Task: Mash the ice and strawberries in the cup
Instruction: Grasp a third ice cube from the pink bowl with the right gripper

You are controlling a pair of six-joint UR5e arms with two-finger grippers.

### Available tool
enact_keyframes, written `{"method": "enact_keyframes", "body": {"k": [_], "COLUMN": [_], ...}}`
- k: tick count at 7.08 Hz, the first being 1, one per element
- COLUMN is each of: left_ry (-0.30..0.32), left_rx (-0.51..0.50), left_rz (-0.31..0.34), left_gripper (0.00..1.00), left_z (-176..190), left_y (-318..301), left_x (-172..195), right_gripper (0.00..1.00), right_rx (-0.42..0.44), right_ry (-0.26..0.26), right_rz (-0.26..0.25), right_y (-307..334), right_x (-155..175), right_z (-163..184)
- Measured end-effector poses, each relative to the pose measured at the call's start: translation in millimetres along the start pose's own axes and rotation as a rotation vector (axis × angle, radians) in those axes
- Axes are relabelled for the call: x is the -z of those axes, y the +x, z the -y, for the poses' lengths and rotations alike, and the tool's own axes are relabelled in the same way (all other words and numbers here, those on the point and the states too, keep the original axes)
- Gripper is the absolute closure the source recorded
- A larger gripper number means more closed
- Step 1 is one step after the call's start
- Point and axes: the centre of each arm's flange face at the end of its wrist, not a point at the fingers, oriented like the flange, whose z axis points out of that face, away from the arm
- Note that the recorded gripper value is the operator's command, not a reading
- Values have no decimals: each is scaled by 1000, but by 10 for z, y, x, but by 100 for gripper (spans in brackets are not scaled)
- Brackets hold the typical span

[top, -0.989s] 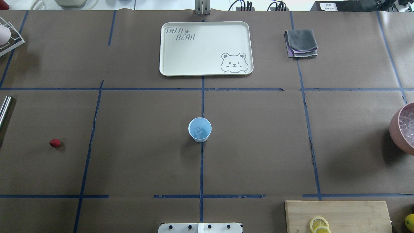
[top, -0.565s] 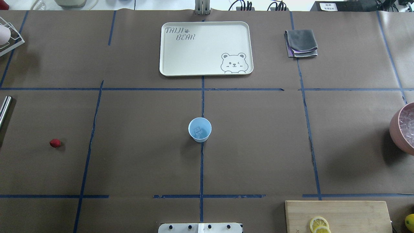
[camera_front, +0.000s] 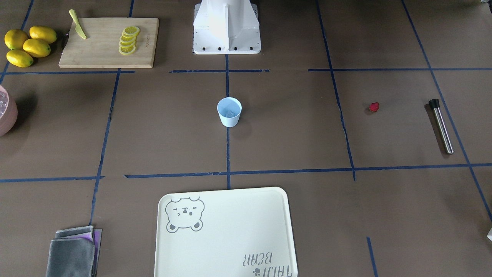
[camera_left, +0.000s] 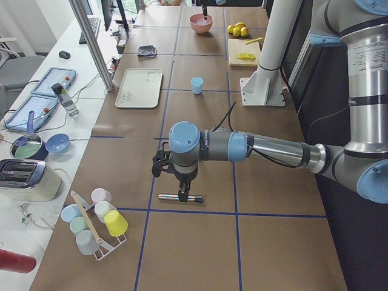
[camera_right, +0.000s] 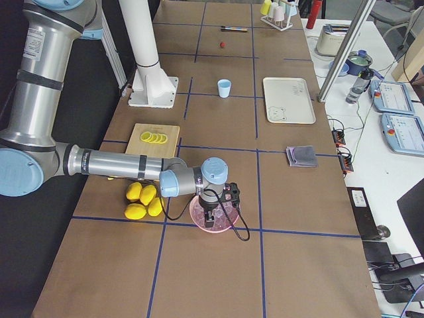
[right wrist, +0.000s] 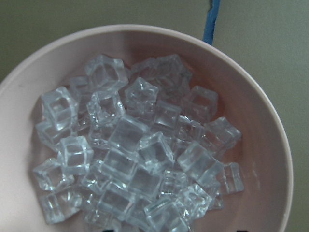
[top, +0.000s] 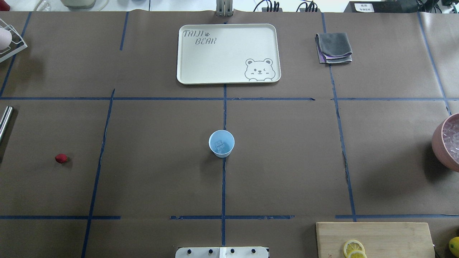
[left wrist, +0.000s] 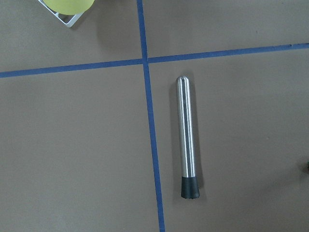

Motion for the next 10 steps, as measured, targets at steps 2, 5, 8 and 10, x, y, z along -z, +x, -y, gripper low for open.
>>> {"method": "enact_keyframes", "body": {"k": [2,5,8,10], "left_ry": [1,1,2,2], "left_rx": [-1,-1,-1,-2], "left_rz": [0,1,0,0], "left_gripper": [0,0,0,0], "left_z": [1,0,1,1], "left_y": [4,3,6,8], "left_x": [4,6,8,11], "right_gripper": [15,18,36,56], "right_rx": [7,17,17,18], "right_ry": [-3,-15,-27,-29], "right_rz": [1,3,2,2], "right_y": [-33,-70,-61,-65], "right_x": [-16,-66,-120,-130], "right_z": [29,41,31,30]}}
